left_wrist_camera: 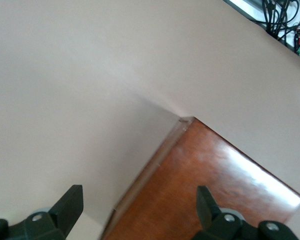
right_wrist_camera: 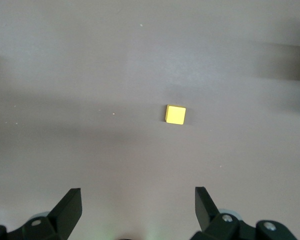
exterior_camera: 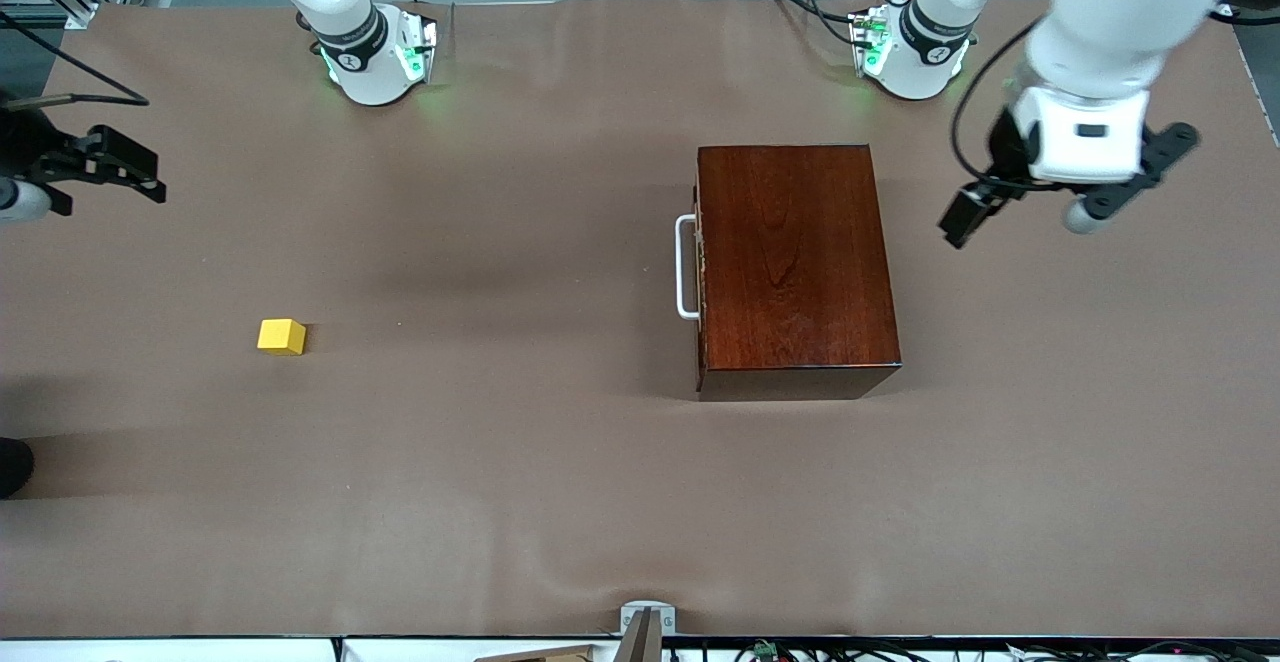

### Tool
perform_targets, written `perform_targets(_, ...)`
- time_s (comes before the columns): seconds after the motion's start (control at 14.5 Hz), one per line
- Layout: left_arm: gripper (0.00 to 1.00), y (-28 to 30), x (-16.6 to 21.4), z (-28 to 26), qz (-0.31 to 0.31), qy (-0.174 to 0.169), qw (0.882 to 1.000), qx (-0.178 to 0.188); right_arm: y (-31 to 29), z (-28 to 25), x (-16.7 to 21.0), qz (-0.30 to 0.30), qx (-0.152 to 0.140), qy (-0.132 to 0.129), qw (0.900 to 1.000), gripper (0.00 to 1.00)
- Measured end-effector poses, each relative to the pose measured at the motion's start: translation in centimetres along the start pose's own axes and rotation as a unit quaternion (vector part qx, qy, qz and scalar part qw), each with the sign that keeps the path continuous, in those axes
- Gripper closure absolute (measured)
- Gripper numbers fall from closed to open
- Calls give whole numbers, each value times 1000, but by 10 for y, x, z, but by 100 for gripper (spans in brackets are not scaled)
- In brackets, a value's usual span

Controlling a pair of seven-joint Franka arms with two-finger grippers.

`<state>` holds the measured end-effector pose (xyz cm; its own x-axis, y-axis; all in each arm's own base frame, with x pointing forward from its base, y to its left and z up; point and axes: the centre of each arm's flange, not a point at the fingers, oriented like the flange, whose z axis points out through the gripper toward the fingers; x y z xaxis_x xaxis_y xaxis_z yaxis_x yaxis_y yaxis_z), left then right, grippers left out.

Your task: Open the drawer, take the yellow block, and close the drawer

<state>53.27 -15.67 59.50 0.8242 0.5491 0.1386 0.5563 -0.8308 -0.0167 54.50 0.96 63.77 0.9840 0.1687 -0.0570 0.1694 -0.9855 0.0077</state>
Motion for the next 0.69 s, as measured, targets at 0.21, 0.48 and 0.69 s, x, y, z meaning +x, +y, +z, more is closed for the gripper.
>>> perform_targets(0.21, 0, -30, 33, 2, 48, 0, 999, 4, -14, -1, -2, -11, -1, 2, 1000, 0)
perform_targets(0.48, 0, -57, 58, -11, 94, 3, 996, 1, -11, -5, -3, -9, -2, 10, 1000, 0)
perform_targets(0.69, 0, -68, 68, -23, 140, 5, 990, -3, -9, -13, -5, 7, -1, 19, 1000, 0)
